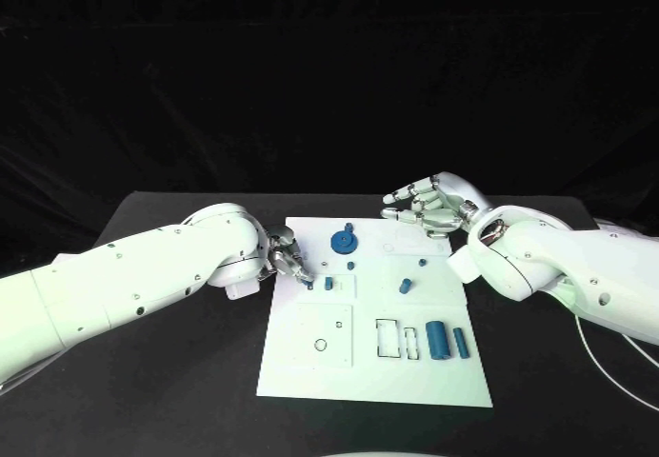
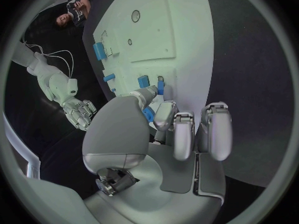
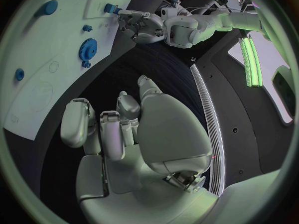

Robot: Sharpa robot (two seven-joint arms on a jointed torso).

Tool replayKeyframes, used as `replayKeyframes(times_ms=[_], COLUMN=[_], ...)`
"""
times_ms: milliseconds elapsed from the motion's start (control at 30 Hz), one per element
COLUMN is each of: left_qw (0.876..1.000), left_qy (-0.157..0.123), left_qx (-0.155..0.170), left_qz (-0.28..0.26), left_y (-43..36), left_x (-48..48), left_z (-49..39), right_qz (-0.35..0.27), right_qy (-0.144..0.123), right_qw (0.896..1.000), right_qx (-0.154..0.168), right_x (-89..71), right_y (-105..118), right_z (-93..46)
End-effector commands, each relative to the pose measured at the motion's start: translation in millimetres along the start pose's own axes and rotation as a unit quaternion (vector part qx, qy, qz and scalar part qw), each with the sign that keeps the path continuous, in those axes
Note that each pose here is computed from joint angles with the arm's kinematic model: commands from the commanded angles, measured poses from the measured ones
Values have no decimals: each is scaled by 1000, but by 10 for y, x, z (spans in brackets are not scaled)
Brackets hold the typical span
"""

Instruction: Assemble the parts on the task board

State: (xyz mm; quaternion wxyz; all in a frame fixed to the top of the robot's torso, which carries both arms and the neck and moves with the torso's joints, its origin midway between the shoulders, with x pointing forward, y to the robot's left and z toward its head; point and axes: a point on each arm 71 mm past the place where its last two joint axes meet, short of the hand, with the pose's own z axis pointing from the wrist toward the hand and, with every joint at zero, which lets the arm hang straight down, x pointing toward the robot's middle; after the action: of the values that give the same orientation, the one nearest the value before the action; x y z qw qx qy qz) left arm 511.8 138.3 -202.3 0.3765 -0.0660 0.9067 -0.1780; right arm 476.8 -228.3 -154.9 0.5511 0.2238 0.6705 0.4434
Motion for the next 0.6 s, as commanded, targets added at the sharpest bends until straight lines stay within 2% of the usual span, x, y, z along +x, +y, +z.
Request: replayKeyframes(times_ms=[33,600], left_qw=[1000,999], left_qy=[2,19], left_qx=[-12,-13], left_qz=[11,23], left_y=[7,-14], left_x=[8,47], left_z=[6,12], right_qz=[-2,-1], right_qy=[8,9], right_qw=[1000,1000], right_qx=[-2,-2], right_x=[16,20], right_y=[2,1], right_z=[-1,1])
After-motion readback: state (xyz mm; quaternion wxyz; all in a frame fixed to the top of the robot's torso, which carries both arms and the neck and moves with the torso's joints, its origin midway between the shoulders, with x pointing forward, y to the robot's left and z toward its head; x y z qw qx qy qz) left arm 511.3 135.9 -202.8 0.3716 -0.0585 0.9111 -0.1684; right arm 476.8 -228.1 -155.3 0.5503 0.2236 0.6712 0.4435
